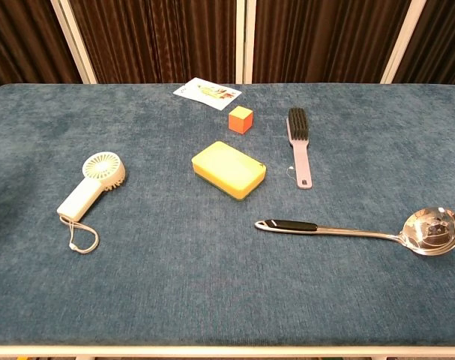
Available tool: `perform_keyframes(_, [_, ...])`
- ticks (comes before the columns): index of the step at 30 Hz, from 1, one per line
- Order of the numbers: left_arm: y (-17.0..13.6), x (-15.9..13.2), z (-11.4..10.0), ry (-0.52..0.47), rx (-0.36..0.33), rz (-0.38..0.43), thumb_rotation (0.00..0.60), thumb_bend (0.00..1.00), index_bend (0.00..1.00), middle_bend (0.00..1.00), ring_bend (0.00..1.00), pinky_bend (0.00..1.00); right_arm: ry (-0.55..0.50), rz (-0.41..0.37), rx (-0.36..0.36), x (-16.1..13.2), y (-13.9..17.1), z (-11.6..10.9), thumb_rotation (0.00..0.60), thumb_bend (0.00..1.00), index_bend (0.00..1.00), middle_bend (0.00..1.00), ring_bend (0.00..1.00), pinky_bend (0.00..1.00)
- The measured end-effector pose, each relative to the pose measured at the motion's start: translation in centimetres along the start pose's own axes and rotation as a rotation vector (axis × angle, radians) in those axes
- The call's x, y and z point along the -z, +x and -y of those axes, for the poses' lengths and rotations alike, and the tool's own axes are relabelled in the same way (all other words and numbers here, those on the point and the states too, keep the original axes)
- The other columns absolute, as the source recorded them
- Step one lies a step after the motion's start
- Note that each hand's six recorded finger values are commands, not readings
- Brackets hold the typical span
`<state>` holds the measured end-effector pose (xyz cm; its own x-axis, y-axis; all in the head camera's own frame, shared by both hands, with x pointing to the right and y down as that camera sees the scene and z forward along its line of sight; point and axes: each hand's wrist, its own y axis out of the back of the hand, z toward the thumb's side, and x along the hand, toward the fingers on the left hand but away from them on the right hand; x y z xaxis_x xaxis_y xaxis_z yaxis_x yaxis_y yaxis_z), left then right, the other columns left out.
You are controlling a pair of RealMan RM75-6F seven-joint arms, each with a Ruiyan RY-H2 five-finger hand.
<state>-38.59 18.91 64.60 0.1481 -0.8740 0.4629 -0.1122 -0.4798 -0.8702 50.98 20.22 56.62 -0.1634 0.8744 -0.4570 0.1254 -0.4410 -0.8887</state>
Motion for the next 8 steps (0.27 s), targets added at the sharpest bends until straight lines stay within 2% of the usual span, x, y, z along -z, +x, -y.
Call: perform_keyframes(8, [-2.8,4.1,-1.2,0.014,0.005,-0.094,0.6,0.13,0.16,0.05,0.01,0.19,0.012,-0.01,-0.006,-0.6,-0.2,0.5,0.6,0.28,0.0,0.0,0.0,0.0])
